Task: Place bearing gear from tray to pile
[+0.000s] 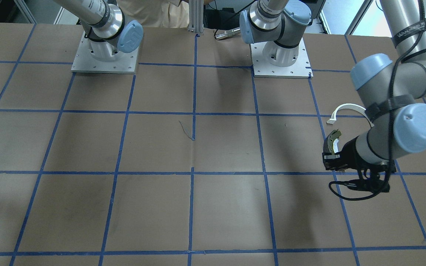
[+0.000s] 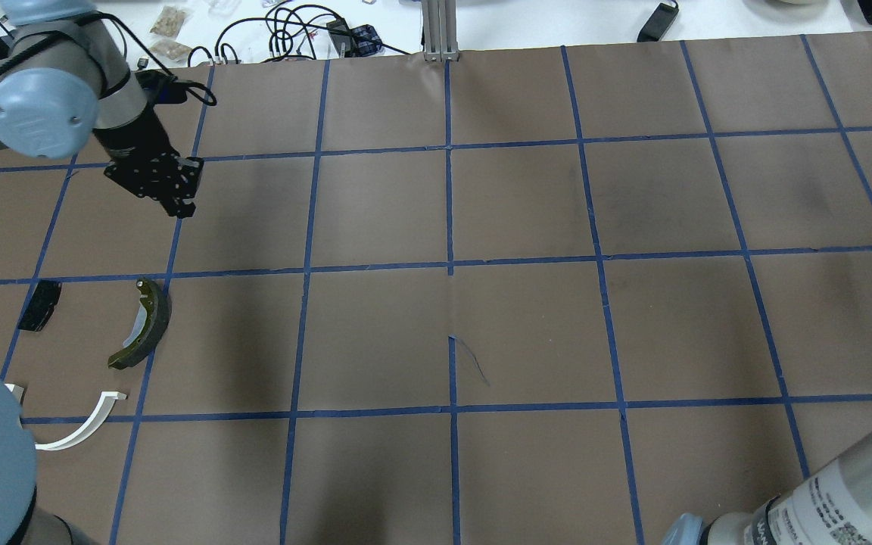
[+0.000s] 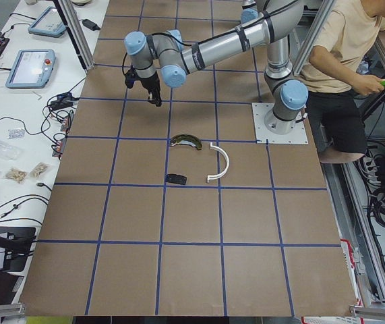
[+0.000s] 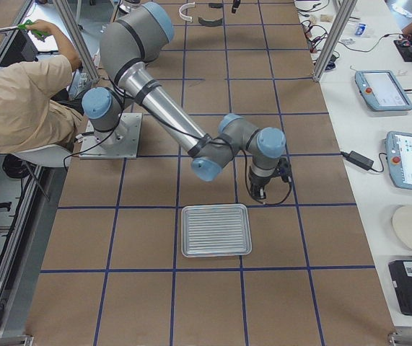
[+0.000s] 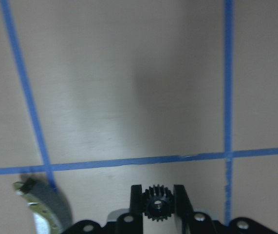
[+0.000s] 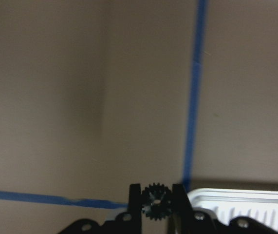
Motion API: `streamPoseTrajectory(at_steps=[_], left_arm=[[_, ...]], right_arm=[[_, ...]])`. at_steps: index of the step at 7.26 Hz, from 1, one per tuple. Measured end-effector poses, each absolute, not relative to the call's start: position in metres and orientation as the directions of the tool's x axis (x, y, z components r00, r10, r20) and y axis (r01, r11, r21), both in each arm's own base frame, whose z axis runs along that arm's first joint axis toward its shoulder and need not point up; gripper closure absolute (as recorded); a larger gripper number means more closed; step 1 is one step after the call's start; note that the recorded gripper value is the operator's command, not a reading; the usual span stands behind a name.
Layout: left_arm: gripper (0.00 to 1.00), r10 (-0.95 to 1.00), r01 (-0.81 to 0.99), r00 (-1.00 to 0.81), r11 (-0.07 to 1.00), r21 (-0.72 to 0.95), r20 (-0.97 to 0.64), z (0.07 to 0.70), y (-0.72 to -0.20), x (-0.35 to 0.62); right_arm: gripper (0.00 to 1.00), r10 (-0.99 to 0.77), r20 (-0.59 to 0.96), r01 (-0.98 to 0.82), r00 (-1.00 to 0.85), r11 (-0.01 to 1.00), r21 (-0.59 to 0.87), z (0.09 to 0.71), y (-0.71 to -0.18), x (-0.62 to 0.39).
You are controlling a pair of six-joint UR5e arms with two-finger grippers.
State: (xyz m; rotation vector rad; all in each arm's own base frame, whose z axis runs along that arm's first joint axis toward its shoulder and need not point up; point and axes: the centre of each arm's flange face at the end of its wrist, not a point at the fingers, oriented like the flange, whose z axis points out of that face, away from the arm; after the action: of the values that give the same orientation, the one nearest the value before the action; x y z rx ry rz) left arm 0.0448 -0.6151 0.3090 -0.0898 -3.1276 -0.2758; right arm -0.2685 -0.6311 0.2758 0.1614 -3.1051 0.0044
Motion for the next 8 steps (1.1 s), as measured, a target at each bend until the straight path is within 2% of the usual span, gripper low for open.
streamPoseTrajectory(at_steps=[2,4,6,8], left_arm=[[1.00,0.008,0.010,-1.000,0.977,0.213,0.009,0.296,-0.592,0.125],[1.00,-0.007,-0.001,-1.000,0.975,0.224,0.023,0.270,-0.570,0.175],[1.00,0.010,0.020,-0.999,0.973,0.228,0.048,0.244,-0.552,0.201],[1.00,0.016,0.027,-0.999,0.974,0.223,0.050,0.219,-0.538,0.206]], right_arm=[[1.00,-0.011,0.014,-0.010,-1.000,1.000,0.019,0.280,-0.670,-0.099],[1.00,0.020,0.005,0.020,-1.000,0.999,0.026,0.274,-0.667,0.082],[1.00,-0.065,-0.013,-0.065,-0.998,0.997,0.040,0.267,-0.626,0.240],[1.00,-0.111,-0.009,-0.111,-0.994,0.992,0.067,0.248,-0.571,0.355]])
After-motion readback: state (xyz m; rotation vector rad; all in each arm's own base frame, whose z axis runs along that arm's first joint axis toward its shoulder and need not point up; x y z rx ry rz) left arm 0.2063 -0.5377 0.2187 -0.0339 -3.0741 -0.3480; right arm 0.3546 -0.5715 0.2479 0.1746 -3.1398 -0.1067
